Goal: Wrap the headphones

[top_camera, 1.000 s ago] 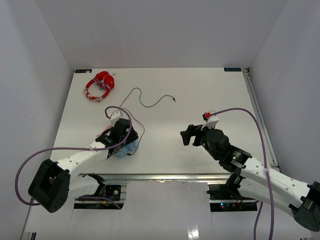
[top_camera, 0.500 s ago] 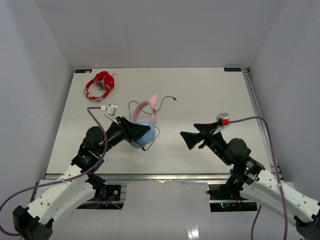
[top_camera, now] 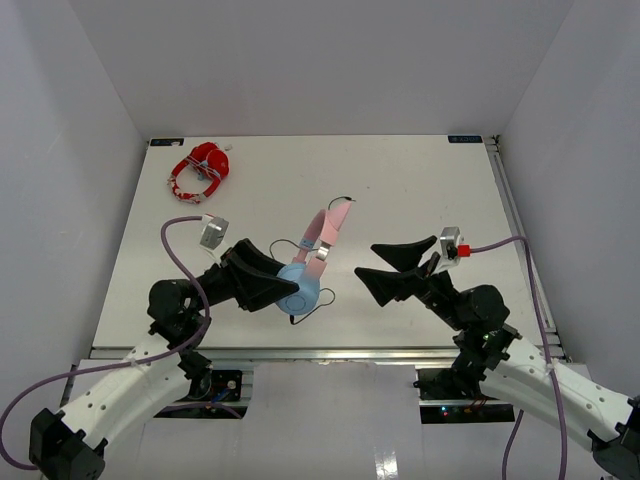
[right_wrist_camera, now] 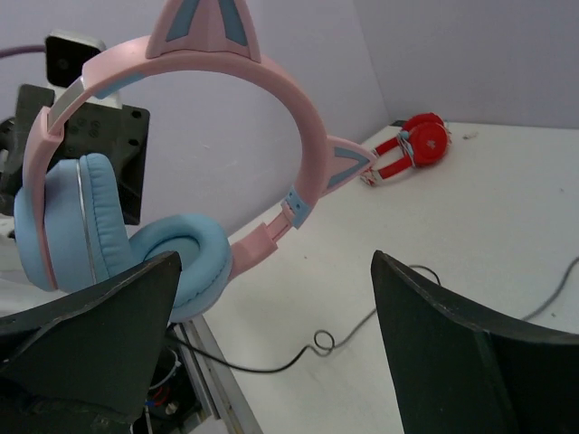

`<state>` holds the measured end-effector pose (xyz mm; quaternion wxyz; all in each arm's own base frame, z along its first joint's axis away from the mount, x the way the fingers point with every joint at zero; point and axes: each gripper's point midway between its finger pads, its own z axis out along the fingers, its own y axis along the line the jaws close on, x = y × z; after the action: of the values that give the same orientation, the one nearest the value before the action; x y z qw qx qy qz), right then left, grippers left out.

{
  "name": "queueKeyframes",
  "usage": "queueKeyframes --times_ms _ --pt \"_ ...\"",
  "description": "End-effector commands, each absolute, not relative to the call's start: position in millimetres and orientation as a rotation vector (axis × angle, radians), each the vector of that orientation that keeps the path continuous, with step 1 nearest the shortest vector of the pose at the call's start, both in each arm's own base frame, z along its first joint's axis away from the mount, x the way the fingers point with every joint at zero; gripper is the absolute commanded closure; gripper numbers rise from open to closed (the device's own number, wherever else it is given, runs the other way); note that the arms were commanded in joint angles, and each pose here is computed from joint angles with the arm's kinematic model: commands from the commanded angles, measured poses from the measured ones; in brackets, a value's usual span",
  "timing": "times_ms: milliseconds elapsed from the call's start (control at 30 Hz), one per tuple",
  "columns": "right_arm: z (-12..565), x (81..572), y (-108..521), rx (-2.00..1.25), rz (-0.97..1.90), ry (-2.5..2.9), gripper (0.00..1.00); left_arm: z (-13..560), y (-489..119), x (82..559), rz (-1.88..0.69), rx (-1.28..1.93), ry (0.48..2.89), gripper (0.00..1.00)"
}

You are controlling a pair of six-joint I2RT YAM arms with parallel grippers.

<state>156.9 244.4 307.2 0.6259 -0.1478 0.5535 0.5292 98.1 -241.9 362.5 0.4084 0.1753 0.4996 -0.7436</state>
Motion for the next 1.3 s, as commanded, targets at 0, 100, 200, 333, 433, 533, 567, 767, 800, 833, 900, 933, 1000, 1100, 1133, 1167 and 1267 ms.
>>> queueKeyframes --times_ms 0,100,200,333,433,533,567,767,800,833,900,933,1000,1100,1133,1167,1267 --pt "331 138 253 -0.382 1.357 1.115 0.1 398 -224 58 -1.963 0.593 0.99 1.0" --pt "334 135 256 -0.386 1.396 1.101 0.11 400 -222 55 -1.966 0.606 0.96 1.0" --pt "334 138 258 -0.361 1.406 1.1 0.11 402 -220 51 -1.98 0.613 0.931 1.0" --pt "334 143 261 -0.35 1.403 1.085 0.13 403 -220 50 -2.006 0.617 0.919 1.0" --pt "341 148 269 -0.368 1.396 1.069 0.15 403 -220 48 -2.022 0.615 0.902 1.0" --pt "349 151 277 -0.383 1.401 1.048 0.17 400 -220 46 -2.031 0.613 0.885 1.0" --pt "350 152 280 -0.385 1.406 1.046 0.18 400 -219 46 -2.033 0.614 0.876 1.0" --pt "347 158 298 -0.382 1.476 1.071 0.22 397 -221 43 -2.045 0.621 0.861 1.0" --pt "347 158 300 -0.38 1.485 1.07 0.22 397 -221 43 -2.045 0.62 0.857 1.0" --pt "344 159 302 -0.376 1.494 1.083 0.22 395 -221 42 -2.047 0.619 0.858 1.0" --pt "344 160 306 -0.365 1.523 1.075 0.24 394 -220 41 -2.045 0.618 0.839 1.0" --pt "342 160 308 -0.361 1.53 1.076 0.25 394 -220 40 -2.046 0.621 0.834 1.0" --pt "339 161 311 -0.353 1.547 1.077 0.29 394 -219 40 -2.049 0.618 0.823 1.0" --pt "339 158 313 -0.334 1.573 1.062 0.33 393 -220 39 -2.046 0.623 0.812 1.0" --pt "340 157 313 -0.331 1.581 1.05 0.36 391 -221 39 -2.049 0.625 0.816 1.0" --pt "340 155 313 -0.329 1.589 1.042 0.38 389 -221 39 -2.05 0.623 0.815 1.0" --pt "341 152 317 -0.329 1.615 1.029 0.44 386 -222 40 -2.055 0.606 0.81 1.0"
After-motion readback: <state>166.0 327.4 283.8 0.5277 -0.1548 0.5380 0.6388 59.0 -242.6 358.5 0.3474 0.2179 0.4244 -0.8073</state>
